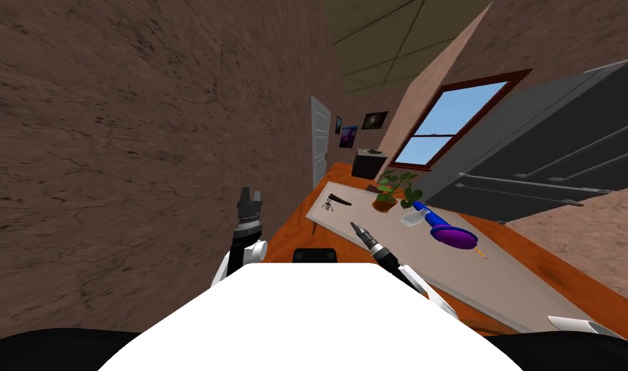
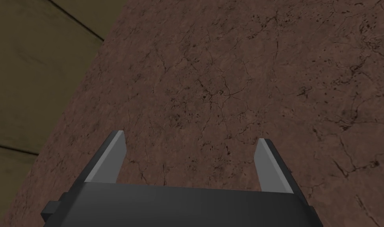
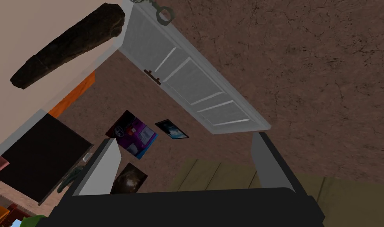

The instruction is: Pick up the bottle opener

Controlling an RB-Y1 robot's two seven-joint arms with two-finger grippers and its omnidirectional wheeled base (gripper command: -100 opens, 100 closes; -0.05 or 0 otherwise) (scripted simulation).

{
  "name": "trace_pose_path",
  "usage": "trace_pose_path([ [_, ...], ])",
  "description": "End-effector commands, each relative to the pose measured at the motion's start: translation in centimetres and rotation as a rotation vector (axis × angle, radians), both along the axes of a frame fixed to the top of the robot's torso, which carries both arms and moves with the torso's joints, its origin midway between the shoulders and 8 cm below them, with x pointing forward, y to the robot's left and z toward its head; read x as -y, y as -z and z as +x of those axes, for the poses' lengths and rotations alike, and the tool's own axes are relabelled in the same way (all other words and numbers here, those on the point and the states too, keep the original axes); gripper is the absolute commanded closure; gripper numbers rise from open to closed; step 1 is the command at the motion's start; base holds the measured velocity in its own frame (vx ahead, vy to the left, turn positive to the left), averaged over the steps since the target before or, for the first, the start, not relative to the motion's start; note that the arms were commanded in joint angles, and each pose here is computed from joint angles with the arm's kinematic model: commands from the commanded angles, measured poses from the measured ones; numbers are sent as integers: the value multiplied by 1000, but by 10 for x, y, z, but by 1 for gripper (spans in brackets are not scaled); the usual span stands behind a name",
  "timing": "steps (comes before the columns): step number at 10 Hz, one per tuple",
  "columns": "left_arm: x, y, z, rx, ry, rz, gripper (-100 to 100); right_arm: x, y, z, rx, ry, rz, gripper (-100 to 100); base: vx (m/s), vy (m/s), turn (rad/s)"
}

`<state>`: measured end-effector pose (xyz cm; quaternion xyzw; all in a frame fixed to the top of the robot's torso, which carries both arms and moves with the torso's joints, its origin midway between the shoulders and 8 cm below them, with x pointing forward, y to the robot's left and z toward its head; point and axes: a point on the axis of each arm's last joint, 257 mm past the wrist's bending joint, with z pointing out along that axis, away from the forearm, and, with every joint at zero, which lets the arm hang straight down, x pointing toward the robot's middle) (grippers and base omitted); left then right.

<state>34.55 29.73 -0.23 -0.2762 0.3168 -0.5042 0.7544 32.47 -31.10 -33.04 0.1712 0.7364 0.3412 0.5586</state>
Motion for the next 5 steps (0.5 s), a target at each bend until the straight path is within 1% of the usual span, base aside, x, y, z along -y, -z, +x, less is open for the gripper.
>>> trace_pose_path([
  [1, 0, 0, 0, 0, 0, 0, 0, 9, 18, -7, -42, -3, -36, -100, -13, -43, 205],
  [3, 0, 0, 0, 0, 0, 0, 0, 33, 63, -37, -157, -39, -154, -100, -18, -43, 481],
  [4, 0, 0, 0, 0, 0, 0, 0, 45, 80, -51, -205, -64, -211, -100, -23, -55, 374],
  [5, 0, 0, 0, 0, 0, 0, 0, 52, 84, -55, -221, -61, -224, -100, -16, -37, 317],
])
